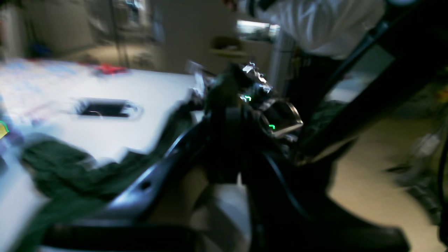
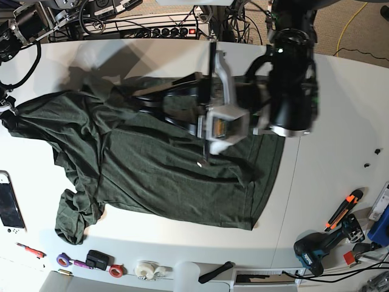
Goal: Layout the t-shirt on the table in an organized manner, then fold the t-shirt properly
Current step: 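Drag the held fabric with the left gripper across the shirt to its edge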
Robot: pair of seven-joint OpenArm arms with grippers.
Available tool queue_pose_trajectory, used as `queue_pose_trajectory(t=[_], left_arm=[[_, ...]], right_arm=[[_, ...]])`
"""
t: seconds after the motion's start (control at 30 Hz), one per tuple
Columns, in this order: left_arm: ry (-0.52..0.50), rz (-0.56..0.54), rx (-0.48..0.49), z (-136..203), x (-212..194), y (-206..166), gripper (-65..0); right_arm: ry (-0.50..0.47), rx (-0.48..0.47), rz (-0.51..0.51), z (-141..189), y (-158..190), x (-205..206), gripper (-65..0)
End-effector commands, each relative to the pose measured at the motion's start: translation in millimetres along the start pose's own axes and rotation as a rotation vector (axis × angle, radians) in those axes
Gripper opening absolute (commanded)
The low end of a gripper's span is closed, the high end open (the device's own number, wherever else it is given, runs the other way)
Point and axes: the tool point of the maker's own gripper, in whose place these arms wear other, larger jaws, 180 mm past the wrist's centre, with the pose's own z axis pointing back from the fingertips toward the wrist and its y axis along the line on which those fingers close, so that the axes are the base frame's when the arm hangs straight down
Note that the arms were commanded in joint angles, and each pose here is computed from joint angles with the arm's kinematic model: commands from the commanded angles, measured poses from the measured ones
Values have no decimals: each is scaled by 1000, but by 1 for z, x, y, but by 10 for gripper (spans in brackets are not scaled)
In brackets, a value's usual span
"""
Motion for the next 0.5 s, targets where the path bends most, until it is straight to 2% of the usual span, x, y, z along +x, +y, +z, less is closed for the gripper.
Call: queue_pose_trajectory(t=[0.0, 0.13, 0.33, 0.47], left_arm=[[-65, -68, 5, 2, 23, -3, -650], [-83, -197, 122, 10, 42, 10, -650], [-65, -266, 259, 16, 44, 36, -650], [-90, -287, 408, 24, 58, 63, -650]], right_arm=[[-63, -10, 22, 5, -2, 22, -650], [-42, -30, -3, 0, -2, 8, -650], [-33, -2, -49, -10, 10, -10, -650], [-10, -45, -51, -15, 6, -23, -650]])
